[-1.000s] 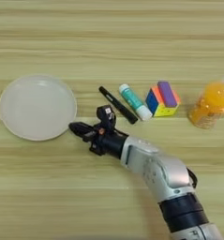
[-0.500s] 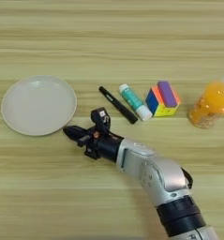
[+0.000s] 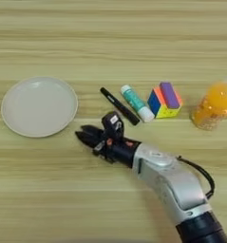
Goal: Move the objects on the table
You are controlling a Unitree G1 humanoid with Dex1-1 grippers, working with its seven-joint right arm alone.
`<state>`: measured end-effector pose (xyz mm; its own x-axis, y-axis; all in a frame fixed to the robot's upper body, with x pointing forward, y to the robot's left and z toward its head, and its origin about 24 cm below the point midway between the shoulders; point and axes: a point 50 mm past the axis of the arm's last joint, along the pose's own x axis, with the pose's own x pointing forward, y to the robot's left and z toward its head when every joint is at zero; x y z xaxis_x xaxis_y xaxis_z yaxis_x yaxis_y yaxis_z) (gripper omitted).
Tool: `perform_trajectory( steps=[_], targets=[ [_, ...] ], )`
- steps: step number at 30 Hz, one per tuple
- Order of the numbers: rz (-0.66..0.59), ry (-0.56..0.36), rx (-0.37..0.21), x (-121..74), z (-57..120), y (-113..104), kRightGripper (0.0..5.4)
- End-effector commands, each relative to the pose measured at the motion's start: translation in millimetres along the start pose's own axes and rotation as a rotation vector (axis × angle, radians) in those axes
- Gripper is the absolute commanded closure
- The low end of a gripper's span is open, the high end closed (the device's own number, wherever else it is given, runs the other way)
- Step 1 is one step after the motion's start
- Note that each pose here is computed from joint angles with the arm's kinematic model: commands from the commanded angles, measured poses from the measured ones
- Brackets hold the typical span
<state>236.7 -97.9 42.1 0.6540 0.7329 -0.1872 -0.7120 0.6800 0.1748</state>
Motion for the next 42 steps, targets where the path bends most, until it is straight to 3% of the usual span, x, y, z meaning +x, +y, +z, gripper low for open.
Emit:
perform_trajectory(
  steps=[1,4,6,16,38,42],
  targets=[
    [-0.117,-0.156,-0.189,-8.6,39.8,-20.0,3.65],
    [-0.23,-0.18,-0.283,-17.8,45.4,-37.8,3.39],
    [-0.272,-0.174,-0.305,-20.7,43.7,-45.2,3.24],
    [-0.388,-0.081,-0.25,-24.1,14.7,-73.6,2.3],
    [-0.351,-0.029,-0.196,-17.4,-1.9,-74.0,0.05],
    [-0.339,-0.002,-0.132,-15.4,-9.0,-76.8,0.42]
  ],
)
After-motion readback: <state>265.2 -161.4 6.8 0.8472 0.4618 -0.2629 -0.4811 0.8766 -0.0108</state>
